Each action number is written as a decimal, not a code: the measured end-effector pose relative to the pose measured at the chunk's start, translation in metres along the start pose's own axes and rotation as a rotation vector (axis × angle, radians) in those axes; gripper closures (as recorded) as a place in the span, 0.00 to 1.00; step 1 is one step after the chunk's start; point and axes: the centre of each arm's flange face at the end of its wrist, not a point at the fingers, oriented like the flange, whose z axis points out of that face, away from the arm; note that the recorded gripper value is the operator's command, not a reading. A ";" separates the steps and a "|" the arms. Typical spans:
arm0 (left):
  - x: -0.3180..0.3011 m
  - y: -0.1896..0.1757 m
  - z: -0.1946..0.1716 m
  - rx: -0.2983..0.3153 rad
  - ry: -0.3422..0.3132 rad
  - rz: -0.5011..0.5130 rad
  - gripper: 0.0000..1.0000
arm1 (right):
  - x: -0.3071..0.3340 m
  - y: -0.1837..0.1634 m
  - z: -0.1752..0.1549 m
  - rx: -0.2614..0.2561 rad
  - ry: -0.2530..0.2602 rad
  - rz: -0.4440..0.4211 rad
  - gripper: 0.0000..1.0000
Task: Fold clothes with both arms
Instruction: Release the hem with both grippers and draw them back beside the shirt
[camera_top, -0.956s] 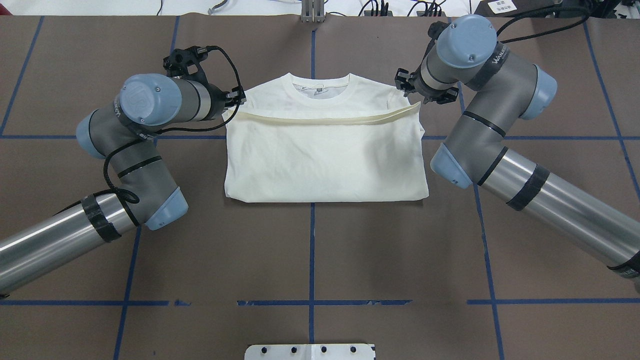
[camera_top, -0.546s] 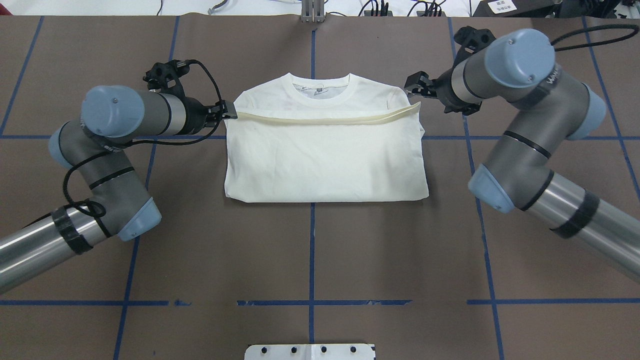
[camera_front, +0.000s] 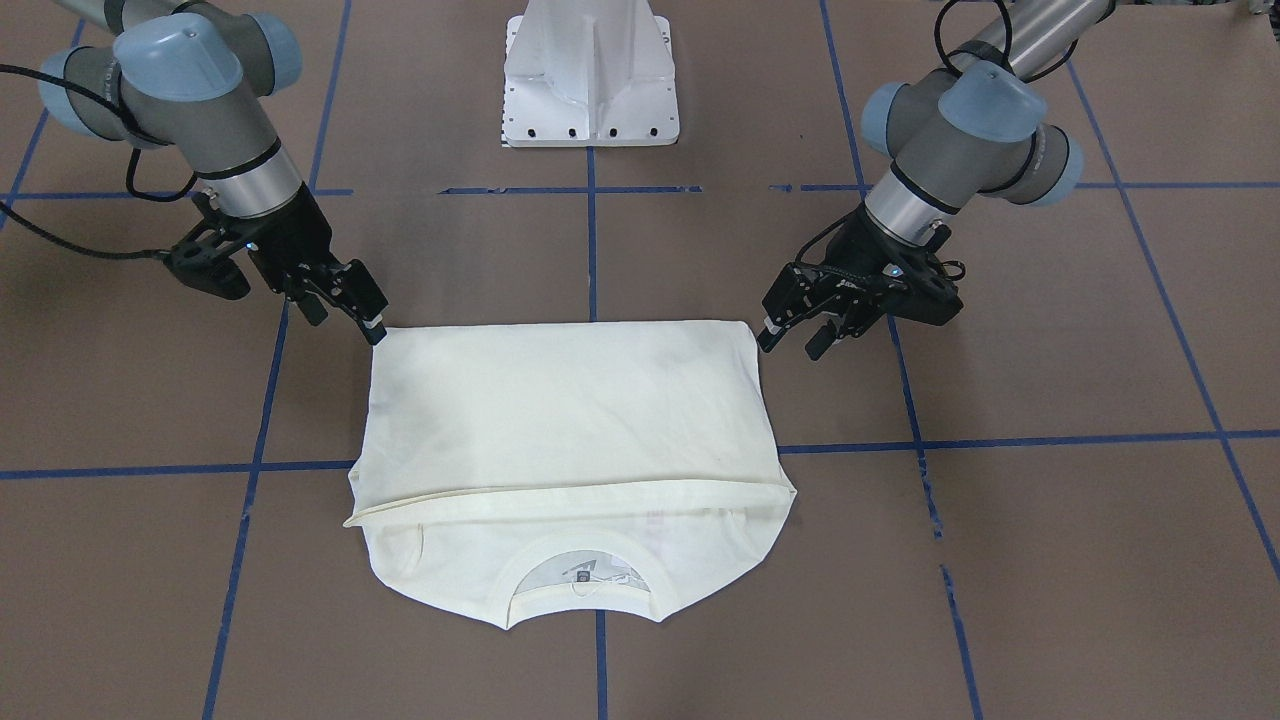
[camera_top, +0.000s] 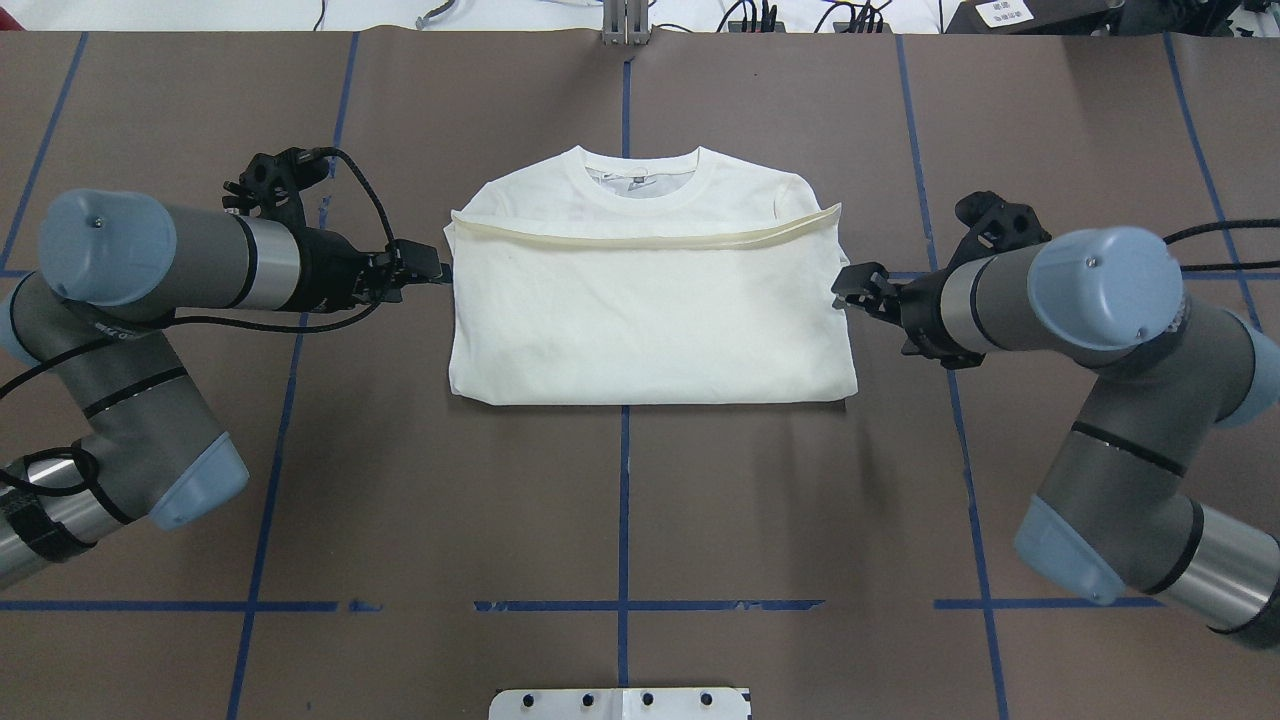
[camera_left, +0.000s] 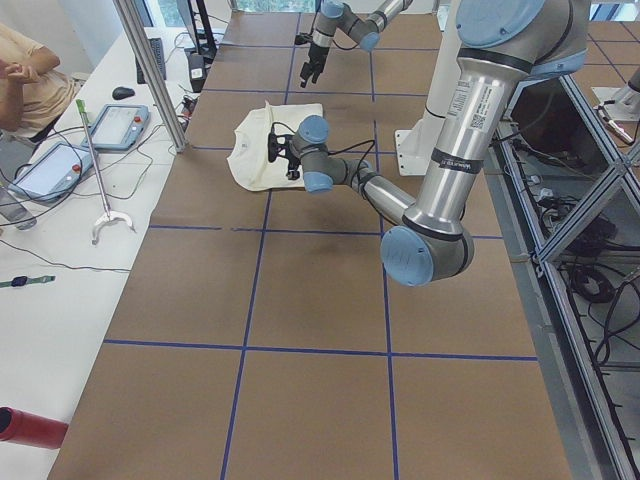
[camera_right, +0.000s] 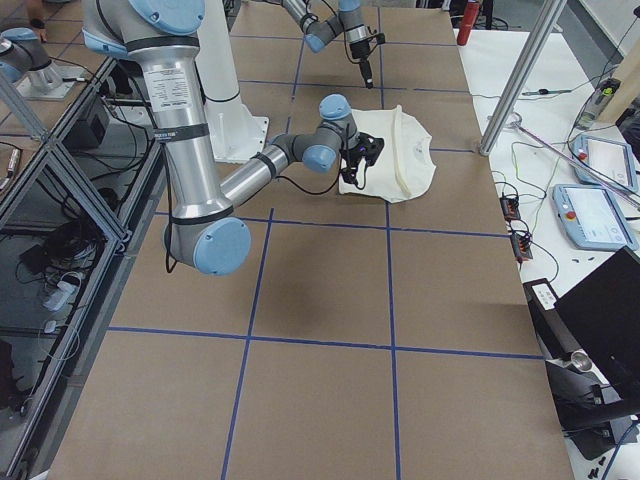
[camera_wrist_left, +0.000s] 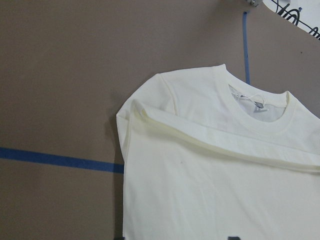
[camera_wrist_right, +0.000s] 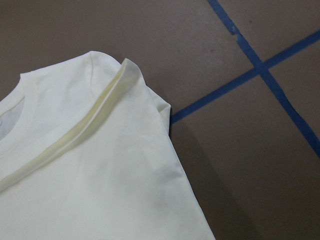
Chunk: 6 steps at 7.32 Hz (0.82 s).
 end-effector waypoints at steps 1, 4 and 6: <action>0.000 0.002 -0.002 -0.003 0.003 0.001 0.22 | 0.008 0.012 0.005 0.011 0.011 0.029 0.06; 0.004 0.003 -0.006 0.003 0.012 0.005 0.20 | 0.019 0.038 0.026 0.011 0.043 0.048 0.16; 0.004 0.003 -0.008 0.006 0.014 0.006 0.18 | 0.019 0.050 0.034 -0.002 0.052 0.059 0.20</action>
